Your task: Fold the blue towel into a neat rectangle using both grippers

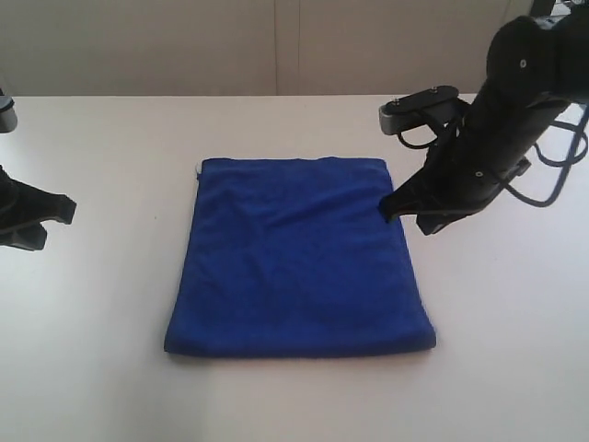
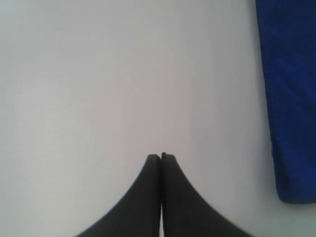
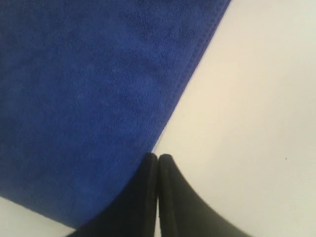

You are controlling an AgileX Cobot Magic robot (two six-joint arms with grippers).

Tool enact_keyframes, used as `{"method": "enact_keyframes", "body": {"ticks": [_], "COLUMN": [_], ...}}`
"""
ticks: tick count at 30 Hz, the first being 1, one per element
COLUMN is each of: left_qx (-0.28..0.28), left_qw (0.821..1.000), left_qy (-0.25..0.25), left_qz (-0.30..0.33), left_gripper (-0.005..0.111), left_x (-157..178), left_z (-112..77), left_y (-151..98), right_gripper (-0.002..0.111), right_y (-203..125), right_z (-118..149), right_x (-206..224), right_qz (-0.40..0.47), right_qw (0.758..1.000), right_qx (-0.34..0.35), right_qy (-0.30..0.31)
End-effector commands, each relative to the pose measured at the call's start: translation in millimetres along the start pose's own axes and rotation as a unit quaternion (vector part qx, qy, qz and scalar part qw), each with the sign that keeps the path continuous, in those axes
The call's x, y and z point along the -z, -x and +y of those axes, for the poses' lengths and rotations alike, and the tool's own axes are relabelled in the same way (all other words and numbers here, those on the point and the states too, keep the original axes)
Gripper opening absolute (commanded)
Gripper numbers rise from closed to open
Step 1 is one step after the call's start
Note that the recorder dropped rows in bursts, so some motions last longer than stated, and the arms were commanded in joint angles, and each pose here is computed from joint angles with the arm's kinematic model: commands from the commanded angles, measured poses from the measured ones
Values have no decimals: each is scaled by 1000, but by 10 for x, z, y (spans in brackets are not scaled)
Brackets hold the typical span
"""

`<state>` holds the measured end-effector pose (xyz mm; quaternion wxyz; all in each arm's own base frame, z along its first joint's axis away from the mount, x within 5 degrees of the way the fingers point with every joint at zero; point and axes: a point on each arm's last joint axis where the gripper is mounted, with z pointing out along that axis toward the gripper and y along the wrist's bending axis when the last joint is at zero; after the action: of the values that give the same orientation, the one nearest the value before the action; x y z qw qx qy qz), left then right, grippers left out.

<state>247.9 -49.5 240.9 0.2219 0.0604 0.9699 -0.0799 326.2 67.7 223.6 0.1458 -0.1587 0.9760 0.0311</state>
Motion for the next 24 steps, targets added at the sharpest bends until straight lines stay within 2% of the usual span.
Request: {"method": "enact_keyframes", "body": {"ticks": [1,6,24], "left_qx": [2,2,2], "left_qw": [1000,1000,1000], "left_qy": [0,0,1], "left_qz": [-8,-8,-24], "left_gripper": [0,0,0], "left_x": [11,11,12], "left_z": [8,8,11], "left_y": [-12,-12,17], "right_gripper": [0,0,0], "right_y": [-170,-317,-710], "right_z": [23,54,142], "right_x": [144,285,633], "right_qz": [-14,-31,-73], "right_qw": [1000,998,995], "right_qx": [6,47,68], "right_qy": [-2,-5,-3]}}
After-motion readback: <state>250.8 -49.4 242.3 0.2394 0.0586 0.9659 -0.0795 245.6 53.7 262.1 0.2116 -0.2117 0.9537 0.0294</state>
